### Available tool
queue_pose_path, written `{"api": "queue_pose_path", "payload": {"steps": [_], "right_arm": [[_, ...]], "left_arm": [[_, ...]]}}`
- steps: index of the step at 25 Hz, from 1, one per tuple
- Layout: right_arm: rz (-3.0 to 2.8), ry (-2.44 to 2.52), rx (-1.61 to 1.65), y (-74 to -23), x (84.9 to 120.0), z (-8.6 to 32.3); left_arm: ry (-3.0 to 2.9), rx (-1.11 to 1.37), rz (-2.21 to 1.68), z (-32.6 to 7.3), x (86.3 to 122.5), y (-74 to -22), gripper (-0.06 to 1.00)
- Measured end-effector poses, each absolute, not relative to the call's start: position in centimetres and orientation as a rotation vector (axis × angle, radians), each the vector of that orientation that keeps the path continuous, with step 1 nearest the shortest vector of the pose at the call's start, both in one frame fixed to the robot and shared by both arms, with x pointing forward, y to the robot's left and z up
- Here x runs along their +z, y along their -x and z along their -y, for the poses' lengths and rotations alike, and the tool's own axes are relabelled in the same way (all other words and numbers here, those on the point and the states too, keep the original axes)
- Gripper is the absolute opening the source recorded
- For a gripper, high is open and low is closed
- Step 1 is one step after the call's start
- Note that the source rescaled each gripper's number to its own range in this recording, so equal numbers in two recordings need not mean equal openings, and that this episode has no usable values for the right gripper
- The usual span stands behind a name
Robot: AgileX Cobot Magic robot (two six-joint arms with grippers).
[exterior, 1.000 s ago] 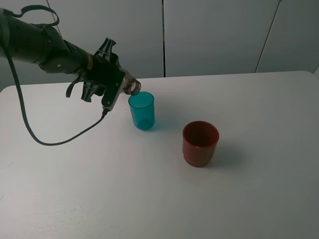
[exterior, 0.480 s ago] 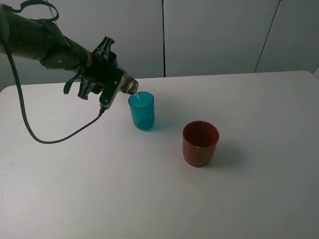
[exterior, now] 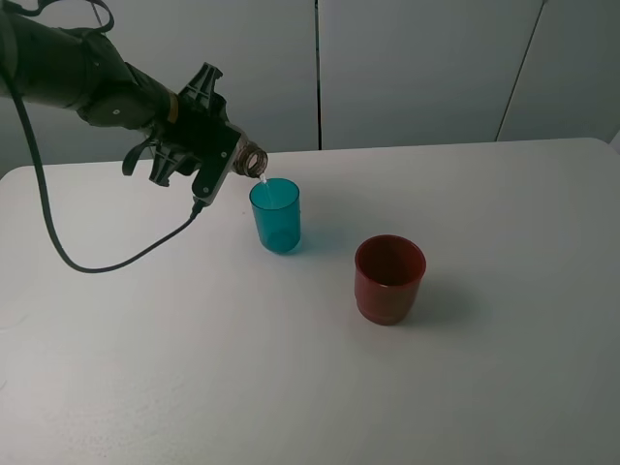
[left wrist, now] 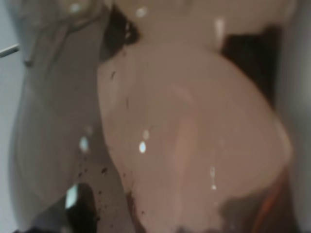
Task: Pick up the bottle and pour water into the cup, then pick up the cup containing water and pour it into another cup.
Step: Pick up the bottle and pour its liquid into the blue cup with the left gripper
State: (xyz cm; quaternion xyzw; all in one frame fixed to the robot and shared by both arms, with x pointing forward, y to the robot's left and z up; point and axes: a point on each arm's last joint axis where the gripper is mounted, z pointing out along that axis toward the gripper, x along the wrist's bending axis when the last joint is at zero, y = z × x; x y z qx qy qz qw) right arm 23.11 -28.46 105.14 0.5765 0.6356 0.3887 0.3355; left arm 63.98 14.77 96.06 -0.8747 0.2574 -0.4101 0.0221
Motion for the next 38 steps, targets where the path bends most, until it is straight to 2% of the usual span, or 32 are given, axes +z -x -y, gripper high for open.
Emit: {"api": "queue_pose_path", "payload": {"steps": [38], "right_arm": [[-1.658, -1.504, 1.014, -23.11, 105.14, 28.46]], "left_arm": [[2.584, -1.274, -0.953, -14.24, 96.53, -64.10, 0.01]]}}
